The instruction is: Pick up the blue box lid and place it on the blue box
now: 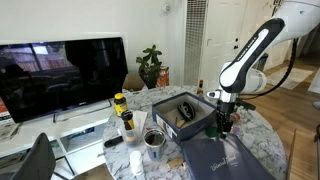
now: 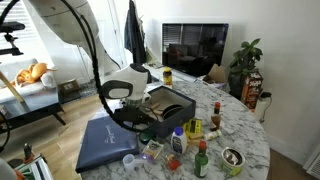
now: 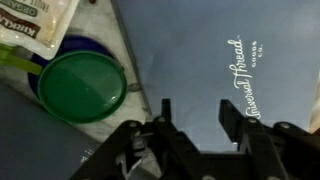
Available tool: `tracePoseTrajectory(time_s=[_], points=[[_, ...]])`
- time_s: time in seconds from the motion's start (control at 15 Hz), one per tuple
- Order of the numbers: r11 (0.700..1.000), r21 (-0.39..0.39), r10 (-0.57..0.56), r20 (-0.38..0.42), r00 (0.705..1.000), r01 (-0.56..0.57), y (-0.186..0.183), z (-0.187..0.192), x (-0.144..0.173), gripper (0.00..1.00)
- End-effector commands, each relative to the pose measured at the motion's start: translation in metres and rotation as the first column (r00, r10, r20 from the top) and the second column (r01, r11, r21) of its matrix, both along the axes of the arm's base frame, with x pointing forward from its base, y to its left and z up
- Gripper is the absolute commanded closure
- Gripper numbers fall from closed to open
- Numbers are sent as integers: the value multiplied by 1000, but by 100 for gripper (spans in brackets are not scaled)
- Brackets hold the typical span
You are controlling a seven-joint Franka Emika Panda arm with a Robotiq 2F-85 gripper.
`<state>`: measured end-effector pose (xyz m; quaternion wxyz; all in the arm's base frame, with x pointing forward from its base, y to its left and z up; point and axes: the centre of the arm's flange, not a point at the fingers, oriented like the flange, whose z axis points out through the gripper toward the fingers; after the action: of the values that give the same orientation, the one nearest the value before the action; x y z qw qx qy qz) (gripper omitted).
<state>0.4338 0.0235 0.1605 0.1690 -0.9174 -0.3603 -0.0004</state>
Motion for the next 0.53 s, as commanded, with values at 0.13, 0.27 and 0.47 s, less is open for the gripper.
tracePoseTrajectory(time_s=[0.13, 0.27, 0.47], points=[[993, 53, -103, -36, 994, 105, 43, 18, 2, 1], [991, 60, -119, -40, 992, 121, 58, 15, 13, 0], [990, 52, -126, -44, 991, 128, 73, 5, 31, 0]])
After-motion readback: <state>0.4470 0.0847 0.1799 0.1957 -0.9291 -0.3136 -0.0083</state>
